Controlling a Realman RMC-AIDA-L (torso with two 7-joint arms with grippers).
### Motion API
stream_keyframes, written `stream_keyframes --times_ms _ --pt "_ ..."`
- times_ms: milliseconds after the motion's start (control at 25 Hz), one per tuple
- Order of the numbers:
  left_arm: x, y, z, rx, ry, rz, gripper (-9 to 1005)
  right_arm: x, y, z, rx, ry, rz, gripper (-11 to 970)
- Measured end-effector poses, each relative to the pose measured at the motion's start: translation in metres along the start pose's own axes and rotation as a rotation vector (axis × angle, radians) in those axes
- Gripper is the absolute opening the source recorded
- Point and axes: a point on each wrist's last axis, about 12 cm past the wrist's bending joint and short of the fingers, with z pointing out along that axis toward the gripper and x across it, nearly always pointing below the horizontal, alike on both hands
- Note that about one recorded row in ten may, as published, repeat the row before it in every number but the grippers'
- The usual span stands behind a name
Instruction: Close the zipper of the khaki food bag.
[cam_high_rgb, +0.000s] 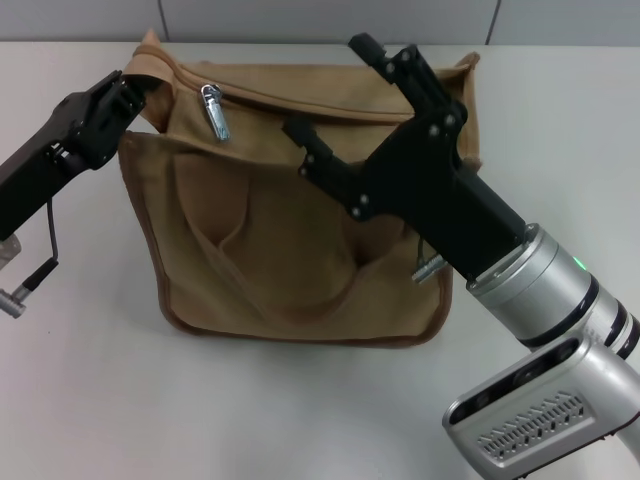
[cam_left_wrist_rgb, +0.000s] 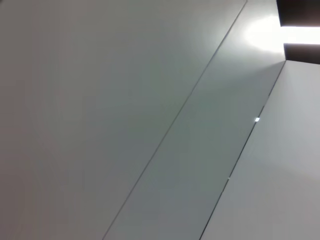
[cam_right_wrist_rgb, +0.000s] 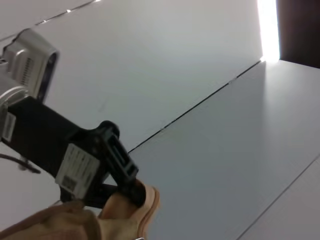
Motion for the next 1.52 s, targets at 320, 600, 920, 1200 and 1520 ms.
stream_keyframes --times_ms 320,600,920,1200,1520 --pt "0.0 0.0 0.001 0.007 0.003 -0.002 22 -0.004 -0.002 0.003 0.044 0.003 0.127 810" --pt "0.0 0.0 0.0 0.004 0.005 0.0 23 -0.01 -0.004 -0.011 0.028 -0.026 0.65 810" --pt "-0.001 0.0 0.0 0.001 0.007 0.001 23 0.004 -0.041 -0.027 -0.164 -0.106 1.228 809" --pt "0.002 -0.001 0.006 0.029 0.042 0.001 23 0.043 -0.088 -0.013 -0.39 -0.065 1.741 809" --pt "0.002 -0.002 0.014 0.071 0.078 0.008 23 0.056 -0.092 0.002 -0.513 0.097 1.918 810"
